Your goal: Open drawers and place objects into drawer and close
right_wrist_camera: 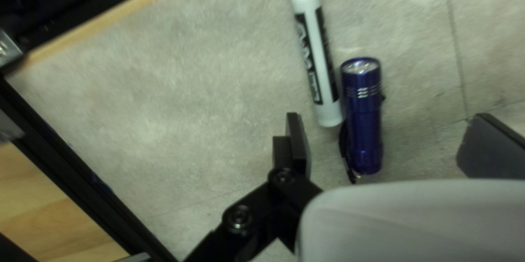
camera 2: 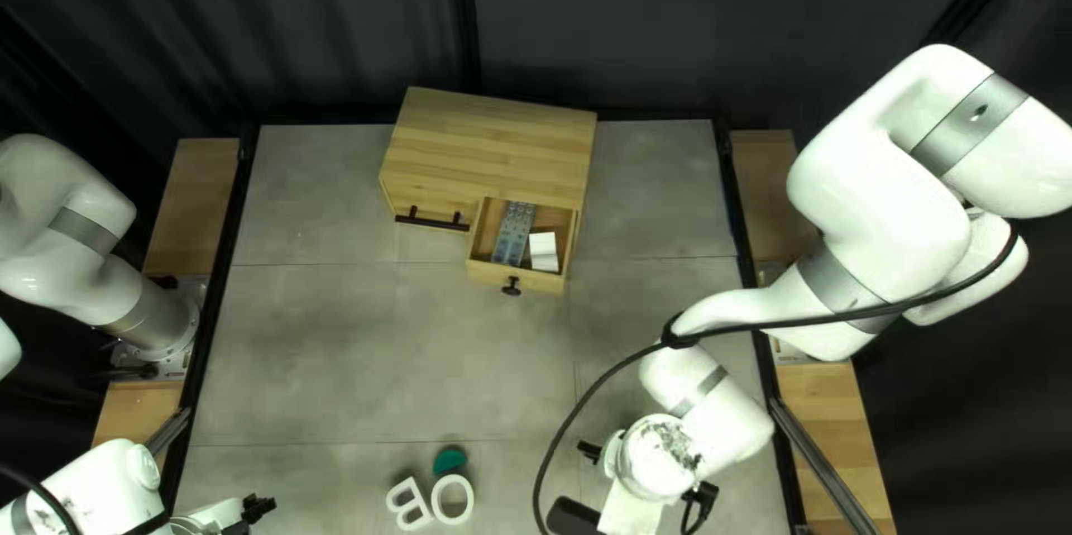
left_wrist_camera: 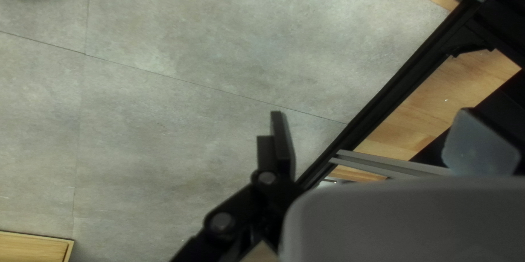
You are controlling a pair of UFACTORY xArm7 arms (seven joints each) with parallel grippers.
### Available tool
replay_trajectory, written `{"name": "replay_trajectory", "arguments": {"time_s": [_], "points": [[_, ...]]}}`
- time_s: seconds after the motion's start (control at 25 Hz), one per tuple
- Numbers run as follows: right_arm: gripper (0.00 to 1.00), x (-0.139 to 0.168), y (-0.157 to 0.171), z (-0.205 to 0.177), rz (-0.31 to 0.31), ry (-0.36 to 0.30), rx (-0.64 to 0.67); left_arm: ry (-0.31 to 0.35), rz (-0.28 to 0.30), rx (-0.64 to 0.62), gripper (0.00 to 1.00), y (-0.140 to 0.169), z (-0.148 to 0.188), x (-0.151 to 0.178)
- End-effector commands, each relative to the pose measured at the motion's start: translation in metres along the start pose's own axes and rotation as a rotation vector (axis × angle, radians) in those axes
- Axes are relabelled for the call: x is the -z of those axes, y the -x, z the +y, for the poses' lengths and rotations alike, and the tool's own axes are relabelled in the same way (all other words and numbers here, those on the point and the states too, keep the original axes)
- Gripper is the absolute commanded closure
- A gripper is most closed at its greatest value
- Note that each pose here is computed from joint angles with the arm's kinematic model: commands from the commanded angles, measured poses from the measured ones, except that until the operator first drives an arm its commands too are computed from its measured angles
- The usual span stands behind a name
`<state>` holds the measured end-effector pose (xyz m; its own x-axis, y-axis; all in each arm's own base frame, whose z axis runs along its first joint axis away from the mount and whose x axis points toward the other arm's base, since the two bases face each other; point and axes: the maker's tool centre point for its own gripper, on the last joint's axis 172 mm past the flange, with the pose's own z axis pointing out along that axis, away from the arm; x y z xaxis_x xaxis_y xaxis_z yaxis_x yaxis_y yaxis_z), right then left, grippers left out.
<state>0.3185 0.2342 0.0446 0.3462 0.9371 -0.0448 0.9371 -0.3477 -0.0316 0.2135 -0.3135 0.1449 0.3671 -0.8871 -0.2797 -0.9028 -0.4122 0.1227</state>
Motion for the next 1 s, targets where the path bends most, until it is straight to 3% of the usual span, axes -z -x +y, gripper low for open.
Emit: {"name": "replay_trajectory", "arguments": {"time_s": [0.04,0.44,0.8,0.84,0.92,0.96,1.0], "points": [[0.0,-0.006,0.011,0.005,-0.001,0.009,0.04,0.0,0.0,0.0,0.0,0.0,0.0,0.0],[0.08,-0.021,0.014,0.015,-0.004,0.013,0.098,0.0,0.0,0.0,0.0,0.0,0.0,0.0],[0.44,-0.024,0.013,0.018,-0.004,0.008,0.109,0.0,0.0,0.0,0.0,0.0,0.0,0.0],[0.49,-0.024,0.013,0.018,-0.004,0.008,0.109,0.0,0.0,0.0,0.0,0.0,0.0,0.0],[0.75,-0.024,0.012,0.018,-0.003,0.008,0.109,0.0,0.0,0.0,0.0,0.0,0.0,0.0],[0.94,-0.024,0.012,0.019,-0.003,0.007,0.109,0.0,0.0,0.0,0.0,0.0,0.0,0.0],[0.96,-0.025,0.012,0.019,-0.003,0.008,0.11,0.0,0.0,0.0,0.0,0.0,0.0,0.0]]}}
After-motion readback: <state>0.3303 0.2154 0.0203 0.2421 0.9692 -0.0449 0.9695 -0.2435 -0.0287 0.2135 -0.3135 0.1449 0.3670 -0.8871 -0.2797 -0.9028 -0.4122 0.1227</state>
